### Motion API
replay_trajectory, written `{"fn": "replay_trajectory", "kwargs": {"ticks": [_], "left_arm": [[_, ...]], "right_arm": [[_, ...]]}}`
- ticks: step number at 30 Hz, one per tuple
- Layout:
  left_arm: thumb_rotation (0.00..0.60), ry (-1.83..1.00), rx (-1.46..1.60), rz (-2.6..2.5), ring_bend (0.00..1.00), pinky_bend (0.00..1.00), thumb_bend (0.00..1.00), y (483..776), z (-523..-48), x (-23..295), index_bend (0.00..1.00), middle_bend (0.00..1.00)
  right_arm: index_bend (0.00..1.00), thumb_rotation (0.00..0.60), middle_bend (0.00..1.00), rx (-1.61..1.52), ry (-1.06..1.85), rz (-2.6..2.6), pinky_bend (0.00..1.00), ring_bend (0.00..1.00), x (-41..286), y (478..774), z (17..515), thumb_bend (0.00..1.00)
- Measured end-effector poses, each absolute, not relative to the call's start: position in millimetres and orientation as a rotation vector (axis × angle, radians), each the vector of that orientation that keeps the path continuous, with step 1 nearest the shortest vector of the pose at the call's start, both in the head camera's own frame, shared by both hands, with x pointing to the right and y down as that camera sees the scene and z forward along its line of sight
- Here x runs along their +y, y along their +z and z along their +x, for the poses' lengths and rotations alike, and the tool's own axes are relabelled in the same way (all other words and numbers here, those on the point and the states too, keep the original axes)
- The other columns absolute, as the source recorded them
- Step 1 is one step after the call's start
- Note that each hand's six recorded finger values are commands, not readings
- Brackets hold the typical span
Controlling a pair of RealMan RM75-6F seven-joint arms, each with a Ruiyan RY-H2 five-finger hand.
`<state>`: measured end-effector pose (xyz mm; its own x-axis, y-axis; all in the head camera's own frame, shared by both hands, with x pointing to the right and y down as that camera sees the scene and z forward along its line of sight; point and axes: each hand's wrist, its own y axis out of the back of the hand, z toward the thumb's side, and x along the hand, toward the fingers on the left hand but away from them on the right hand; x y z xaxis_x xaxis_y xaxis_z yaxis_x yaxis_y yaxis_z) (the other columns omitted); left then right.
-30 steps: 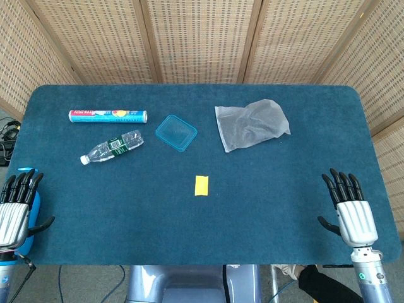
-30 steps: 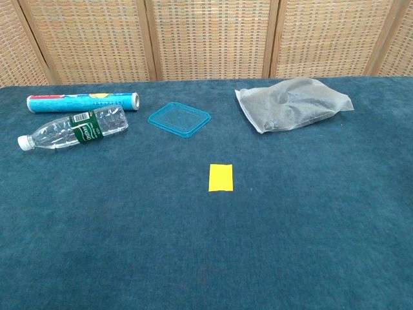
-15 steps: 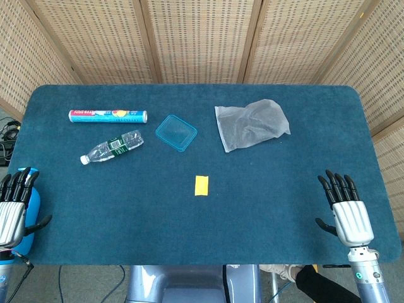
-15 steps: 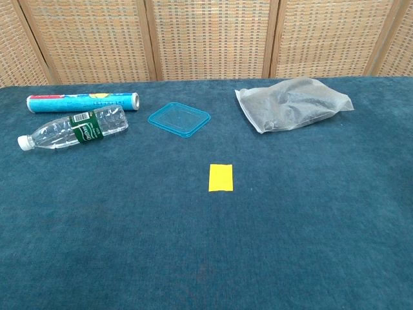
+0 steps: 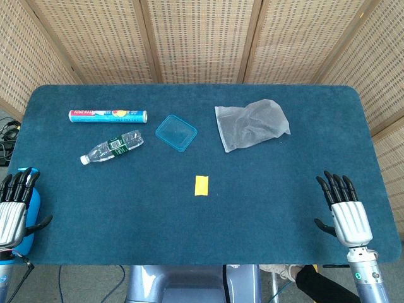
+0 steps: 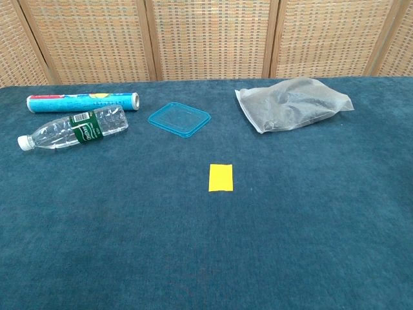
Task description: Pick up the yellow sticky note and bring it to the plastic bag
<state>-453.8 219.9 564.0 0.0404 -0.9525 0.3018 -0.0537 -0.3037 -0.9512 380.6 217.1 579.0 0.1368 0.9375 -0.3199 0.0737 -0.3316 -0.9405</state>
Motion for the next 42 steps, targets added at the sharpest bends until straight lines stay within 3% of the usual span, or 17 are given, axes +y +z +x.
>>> {"fn": "replay_trajectory", "kwargs": {"ticks": [20, 42], "left_arm": [[0.6, -1.38, 1.082, -1.481, 0.0, 0.0, 0.16, 561, -456, 219, 0.0, 0.0], [0.6, -1.403, 1.098, -1.486, 0.0, 0.0, 0.17, 565, -461, 215, 0.0, 0.0]], "right_arm": [[0.03, 0.6, 0.0, -1.006, 1.262, -1.661, 0.0, 0.0, 215, 582, 366, 0.15], [0.09, 0.6, 0.0, -0.97, 1.014, -2.003, 0.0, 0.0, 157, 619, 234, 0.15]]}}
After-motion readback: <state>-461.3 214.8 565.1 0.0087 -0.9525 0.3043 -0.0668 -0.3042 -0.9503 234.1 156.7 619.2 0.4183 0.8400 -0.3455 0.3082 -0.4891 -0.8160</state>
